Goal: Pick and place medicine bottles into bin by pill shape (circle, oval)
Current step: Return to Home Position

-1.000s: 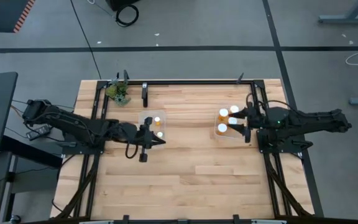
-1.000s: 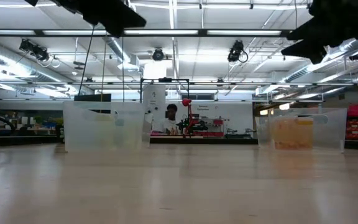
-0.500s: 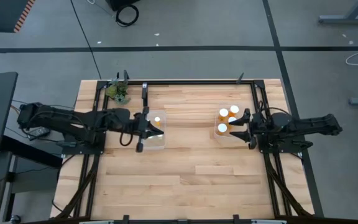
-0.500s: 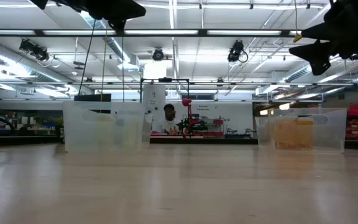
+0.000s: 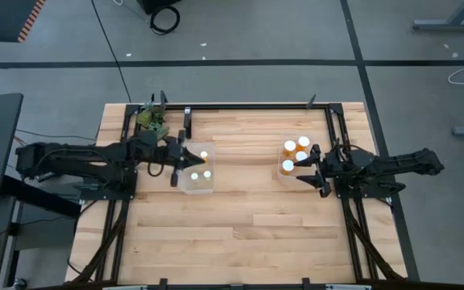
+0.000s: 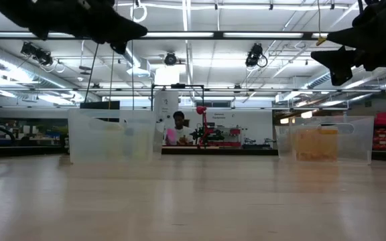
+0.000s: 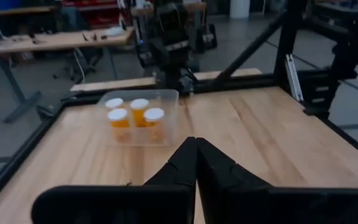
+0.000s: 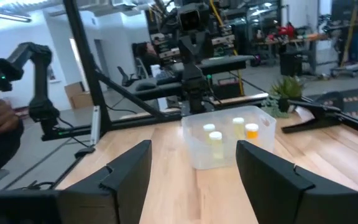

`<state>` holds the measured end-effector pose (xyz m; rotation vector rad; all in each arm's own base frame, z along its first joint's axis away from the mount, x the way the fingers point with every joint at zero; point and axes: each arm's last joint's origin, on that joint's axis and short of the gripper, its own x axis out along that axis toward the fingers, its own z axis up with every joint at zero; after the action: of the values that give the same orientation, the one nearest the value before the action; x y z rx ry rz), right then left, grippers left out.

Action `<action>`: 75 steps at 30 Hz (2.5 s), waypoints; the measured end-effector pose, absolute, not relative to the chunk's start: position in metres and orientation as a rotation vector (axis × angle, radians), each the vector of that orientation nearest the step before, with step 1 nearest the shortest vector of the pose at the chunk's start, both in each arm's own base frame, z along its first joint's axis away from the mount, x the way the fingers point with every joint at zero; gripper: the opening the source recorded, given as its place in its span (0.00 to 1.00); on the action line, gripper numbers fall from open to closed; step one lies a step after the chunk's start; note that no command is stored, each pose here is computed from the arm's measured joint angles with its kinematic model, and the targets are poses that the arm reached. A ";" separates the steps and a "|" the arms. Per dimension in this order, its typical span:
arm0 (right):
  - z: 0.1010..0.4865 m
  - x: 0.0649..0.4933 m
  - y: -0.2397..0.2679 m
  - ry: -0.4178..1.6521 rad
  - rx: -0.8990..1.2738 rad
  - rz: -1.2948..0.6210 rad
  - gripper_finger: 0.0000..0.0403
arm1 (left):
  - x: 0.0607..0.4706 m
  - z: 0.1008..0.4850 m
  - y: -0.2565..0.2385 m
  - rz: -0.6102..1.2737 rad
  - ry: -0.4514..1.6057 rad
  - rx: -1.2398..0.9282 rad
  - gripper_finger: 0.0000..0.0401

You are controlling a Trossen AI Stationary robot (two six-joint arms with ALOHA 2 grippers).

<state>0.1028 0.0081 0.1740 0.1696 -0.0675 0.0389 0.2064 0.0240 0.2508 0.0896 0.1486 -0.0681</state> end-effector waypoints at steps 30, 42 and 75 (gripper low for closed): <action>0.173 0.103 0.008 -0.051 0.172 0.027 0.60 | 0.105 0.176 0.008 -0.008 -0.084 0.097 0.01; 0.172 0.103 0.008 -0.047 0.171 0.027 0.60 | 0.099 0.174 0.005 -0.053 -0.068 -0.295 0.06; 0.172 0.103 0.008 -0.040 0.171 0.027 0.60 | 0.099 0.174 0.005 -0.051 -0.071 -0.269 0.06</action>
<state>0.1032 0.0078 0.1718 0.1706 -0.0403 0.0268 0.0986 0.0047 0.1738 -0.2689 -0.0707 -0.0513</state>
